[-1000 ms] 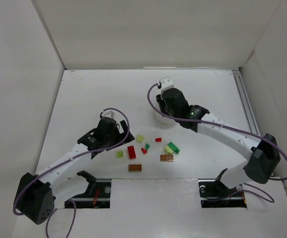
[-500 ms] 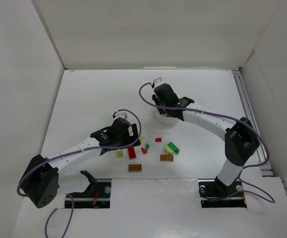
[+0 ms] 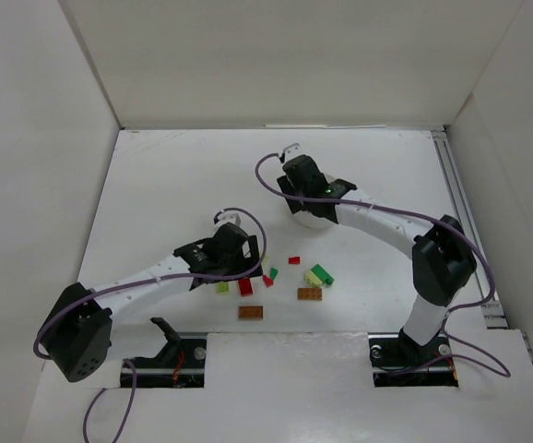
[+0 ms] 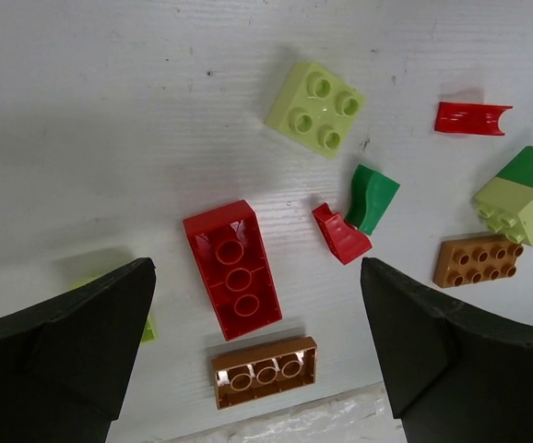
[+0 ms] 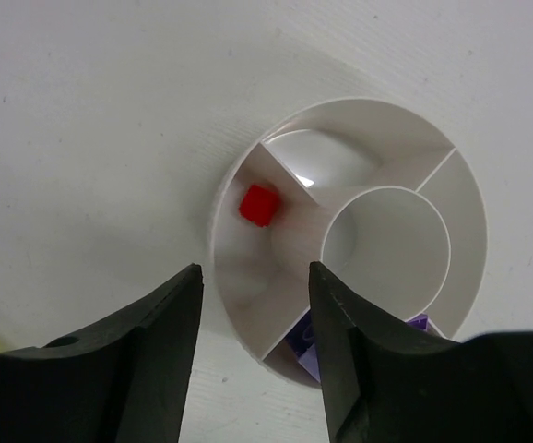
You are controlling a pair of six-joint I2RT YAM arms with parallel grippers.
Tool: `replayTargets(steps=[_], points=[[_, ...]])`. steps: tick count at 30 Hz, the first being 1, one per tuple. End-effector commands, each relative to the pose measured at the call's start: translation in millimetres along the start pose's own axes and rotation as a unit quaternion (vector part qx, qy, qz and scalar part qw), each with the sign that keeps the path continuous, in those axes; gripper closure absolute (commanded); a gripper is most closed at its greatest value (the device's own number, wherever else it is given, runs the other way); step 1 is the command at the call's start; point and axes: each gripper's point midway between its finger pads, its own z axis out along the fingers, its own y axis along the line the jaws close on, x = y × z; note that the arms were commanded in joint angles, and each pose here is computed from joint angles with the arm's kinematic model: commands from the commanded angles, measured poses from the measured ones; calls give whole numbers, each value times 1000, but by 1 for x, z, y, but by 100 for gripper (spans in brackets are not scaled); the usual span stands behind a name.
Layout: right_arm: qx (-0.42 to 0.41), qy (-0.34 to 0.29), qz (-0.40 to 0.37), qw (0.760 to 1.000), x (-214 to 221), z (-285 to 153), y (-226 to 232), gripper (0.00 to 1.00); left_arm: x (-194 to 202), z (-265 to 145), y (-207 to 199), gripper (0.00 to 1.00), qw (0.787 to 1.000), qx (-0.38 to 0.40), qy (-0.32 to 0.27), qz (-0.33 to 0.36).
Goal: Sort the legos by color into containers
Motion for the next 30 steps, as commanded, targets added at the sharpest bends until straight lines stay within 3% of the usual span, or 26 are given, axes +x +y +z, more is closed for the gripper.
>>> replayTargets(steps=[1, 3, 9, 19, 30], points=[[-4, -50, 24, 998, -35, -28, -8, 44, -6, -5, -10, 9, 1000, -1, -9, -1], [-17, -83, 37, 996, -50, -48, -12, 39, -2, -3, -8, 10, 1000, -11, -4, 0], [-37, -137, 71, 987, -58, -97, -23, 37, 5, 3, -8, 18, 1000, -27, 6, -3], [-36, -147, 102, 983, -26, -135, -42, 35, 2, 16, 3, 42, 996, -78, -10, -39], [-6, -150, 112, 982, -10, -157, -63, 34, -1, 13, -4, 84, 995, -78, -18, -55]])
